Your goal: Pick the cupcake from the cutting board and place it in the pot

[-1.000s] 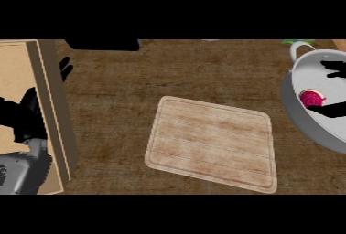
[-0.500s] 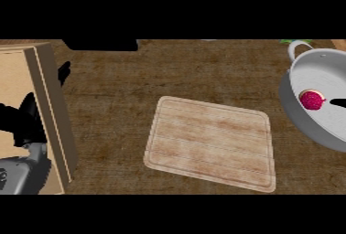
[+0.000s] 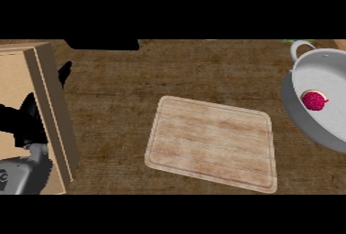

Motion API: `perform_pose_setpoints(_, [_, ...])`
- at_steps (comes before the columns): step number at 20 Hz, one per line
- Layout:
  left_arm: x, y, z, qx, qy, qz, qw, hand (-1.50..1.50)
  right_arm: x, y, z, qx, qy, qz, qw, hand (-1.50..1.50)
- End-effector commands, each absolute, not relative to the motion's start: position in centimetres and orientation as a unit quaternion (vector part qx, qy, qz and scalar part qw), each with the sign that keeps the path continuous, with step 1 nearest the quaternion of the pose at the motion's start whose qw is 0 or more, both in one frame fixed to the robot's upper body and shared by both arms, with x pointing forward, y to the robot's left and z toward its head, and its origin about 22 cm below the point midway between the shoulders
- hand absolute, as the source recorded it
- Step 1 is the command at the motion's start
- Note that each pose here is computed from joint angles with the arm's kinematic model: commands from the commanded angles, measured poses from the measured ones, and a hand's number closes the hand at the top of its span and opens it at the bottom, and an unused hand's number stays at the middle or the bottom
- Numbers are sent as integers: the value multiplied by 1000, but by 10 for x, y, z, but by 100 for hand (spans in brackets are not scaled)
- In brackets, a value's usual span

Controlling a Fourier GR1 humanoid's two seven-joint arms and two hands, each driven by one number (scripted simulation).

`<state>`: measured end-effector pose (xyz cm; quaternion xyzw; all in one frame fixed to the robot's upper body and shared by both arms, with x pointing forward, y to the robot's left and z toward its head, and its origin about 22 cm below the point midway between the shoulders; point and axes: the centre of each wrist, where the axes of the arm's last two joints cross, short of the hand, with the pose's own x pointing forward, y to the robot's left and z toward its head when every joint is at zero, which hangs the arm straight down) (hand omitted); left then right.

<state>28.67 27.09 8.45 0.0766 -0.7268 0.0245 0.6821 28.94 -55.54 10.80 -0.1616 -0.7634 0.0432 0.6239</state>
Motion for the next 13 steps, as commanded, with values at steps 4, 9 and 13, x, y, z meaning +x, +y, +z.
perform_pose_setpoints(4, [286, 262, 96, 78, -729, 17, 680, 0, 247, -592, 127, -133, -770, 54, 621, -150])
perform_pose_setpoints(9, [292, 270, 94, 71, -731, 21, 679, 0, 248, -590, 122, -153, -771, 55, 615, -150])
perform_pose_setpoints(13, [285, 270, 77, 72, -723, 19, 687, 0, 234, -600, 126, -145, -772, 54, 617, -150])
